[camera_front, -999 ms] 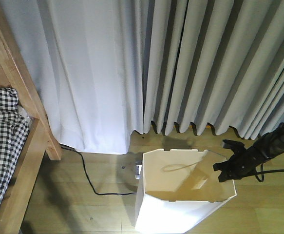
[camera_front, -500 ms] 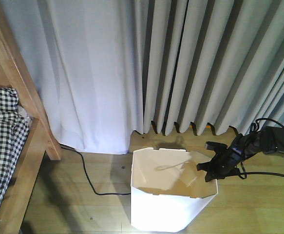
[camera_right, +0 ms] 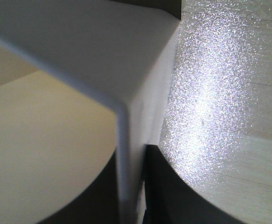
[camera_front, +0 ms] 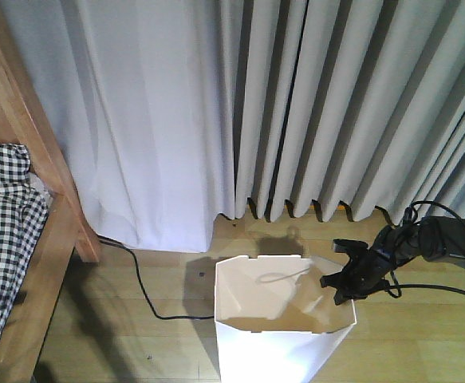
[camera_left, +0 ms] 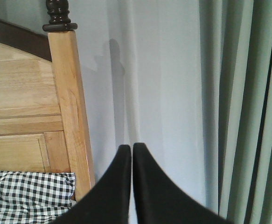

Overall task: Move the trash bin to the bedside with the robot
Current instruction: 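Lower the bin onto the floor beside the bed with the right gripper, then open the right gripper and raise it away from the bin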

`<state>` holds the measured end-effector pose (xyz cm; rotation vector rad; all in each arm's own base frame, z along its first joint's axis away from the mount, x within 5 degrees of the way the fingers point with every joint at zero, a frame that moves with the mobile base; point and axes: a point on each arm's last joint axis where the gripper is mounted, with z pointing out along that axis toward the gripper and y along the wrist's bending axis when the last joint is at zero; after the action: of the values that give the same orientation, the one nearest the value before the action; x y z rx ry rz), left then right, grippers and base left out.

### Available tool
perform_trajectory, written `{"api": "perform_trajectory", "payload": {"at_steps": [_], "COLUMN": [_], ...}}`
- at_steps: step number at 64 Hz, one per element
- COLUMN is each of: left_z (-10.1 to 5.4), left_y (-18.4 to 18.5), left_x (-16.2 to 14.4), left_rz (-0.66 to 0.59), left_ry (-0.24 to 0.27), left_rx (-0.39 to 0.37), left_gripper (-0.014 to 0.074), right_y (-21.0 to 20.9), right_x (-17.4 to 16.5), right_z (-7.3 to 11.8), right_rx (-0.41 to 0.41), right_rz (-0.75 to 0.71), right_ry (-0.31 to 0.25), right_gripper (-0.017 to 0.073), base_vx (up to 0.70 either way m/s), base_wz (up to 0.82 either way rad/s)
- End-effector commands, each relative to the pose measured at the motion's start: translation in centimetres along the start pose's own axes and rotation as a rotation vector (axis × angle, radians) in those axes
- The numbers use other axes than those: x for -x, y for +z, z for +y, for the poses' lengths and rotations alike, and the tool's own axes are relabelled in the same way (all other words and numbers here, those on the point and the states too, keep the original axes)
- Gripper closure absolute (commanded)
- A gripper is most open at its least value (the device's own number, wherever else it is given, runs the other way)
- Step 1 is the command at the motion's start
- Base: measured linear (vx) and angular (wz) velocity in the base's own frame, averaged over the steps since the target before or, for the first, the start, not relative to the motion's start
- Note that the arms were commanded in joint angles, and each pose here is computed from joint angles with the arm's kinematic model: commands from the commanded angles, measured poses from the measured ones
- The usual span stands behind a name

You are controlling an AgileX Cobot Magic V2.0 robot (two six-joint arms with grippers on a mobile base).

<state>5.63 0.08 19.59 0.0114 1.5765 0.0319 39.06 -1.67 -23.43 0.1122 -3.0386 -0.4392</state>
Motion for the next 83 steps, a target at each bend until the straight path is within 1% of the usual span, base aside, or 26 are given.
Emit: {"api": "perform_trajectory", "payload": {"at_steps": [1,8,15,25,36,40,44,48,57,61,65,68,71,74,76,79,83], "left_z": [0.0,0.0,0.0,0.0,0.0,0.0,0.0,0.0,0.0,0.0,0.0,0.0,0.0,0.0,0.0,0.0,0.0], "left_y": [0.0,0.0,0.0,0.0,0.0,0.0,0.0,0.0,0.0,0.0,0.0,0.0,0.0,0.0,0.0,0.0,0.0], "left_x": [0.3,0.3,0.3,0.3,0.3,0.3,0.3,0.3,0.3,0.3,0.3,0.3,0.3,0.3,0.3,0.3,0.3], "left_rz": [-0.07,-0.07,-0.07,-0.07,-0.07,-0.07,-0.07,-0.07,-0.07,-0.07,-0.07,-0.07,-0.07,-0.07,-0.07,-0.07,-0.07], "left_ry": [-0.023,-0.023,-0.023,-0.023,-0.023,-0.023,-0.023,-0.023,-0.023,-0.023,-0.023,-0.023,-0.023,-0.023,-0.023,-0.023,-0.023], "left_rx": [-0.007,-0.007,-0.007,-0.007,-0.007,-0.007,-0.007,-0.007,-0.007,-0.007,-0.007,-0.007,-0.007,-0.007,-0.007,-0.007,-0.007], "left_gripper": [0.06,0.06,0.06,0.06,0.06,0.06,0.06,0.06,0.06,0.06,0.06,0.06,0.06,0.06,0.06,0.06,0.06], "right_y": [-2.9,-2.7,-2.7,-2.8,-2.8,-2.8,-2.8,-2.8,-2.8,-2.8,-3.1,-3.5,-4.1,-4.8,-5.3,-6.3,-7.6], "right_x": [2.5,2.5,2.4,2.3,2.1,2.1,2.2,2.1,2.1,2.1,2.3,2.7,3.1,3.4,3.4,3.3,2.8], "right_z": [1.4,1.7,1.6,1.3,1.0,0.9,0.9,0.9,0.9,1.1,1.2,1.1,1.1,1.0,1.0,1.0,1.4], "right_rx": [0.025,0.012,0.012,-0.015,-0.053,-0.054,-0.056,-0.056,-0.055,-0.035,-0.037,-0.051,-0.066,-0.091,-0.112,-0.149,-0.189], "right_rz": [-0.06,-0.046,-0.04,-0.027,-0.007,-0.007,-0.011,-0.011,-0.01,-0.004,-0.006,-0.022,-0.036,-0.059,-0.081,-0.121,-0.166], "right_ry": [-0.019,-0.052,-0.047,-0.042,-0.034,-0.033,-0.034,-0.034,-0.033,-0.005,-0.025,-0.031,-0.023,0.012,0.045,0.073,0.055], "right_gripper": [0.0511,0.0475,0.0428,0.0324,0.0134,0.0078,0.0041,0.0024,0.0029,0.0029,0.0029,0.0029,0.0029,0.0029,0.0029,0.0029,0.0029], "base_vx": [0.0,0.0,0.0,0.0,0.0,0.0,0.0,0.0,0.0,0.0,0.0,0.0,0.0,0.0,0.0,0.0,0.0], "base_wz": [0.0,0.0,0.0,0.0,0.0,0.0,0.0,0.0,0.0,0.0,0.0,0.0,0.0,0.0,-0.01,-0.01,0.0]}}
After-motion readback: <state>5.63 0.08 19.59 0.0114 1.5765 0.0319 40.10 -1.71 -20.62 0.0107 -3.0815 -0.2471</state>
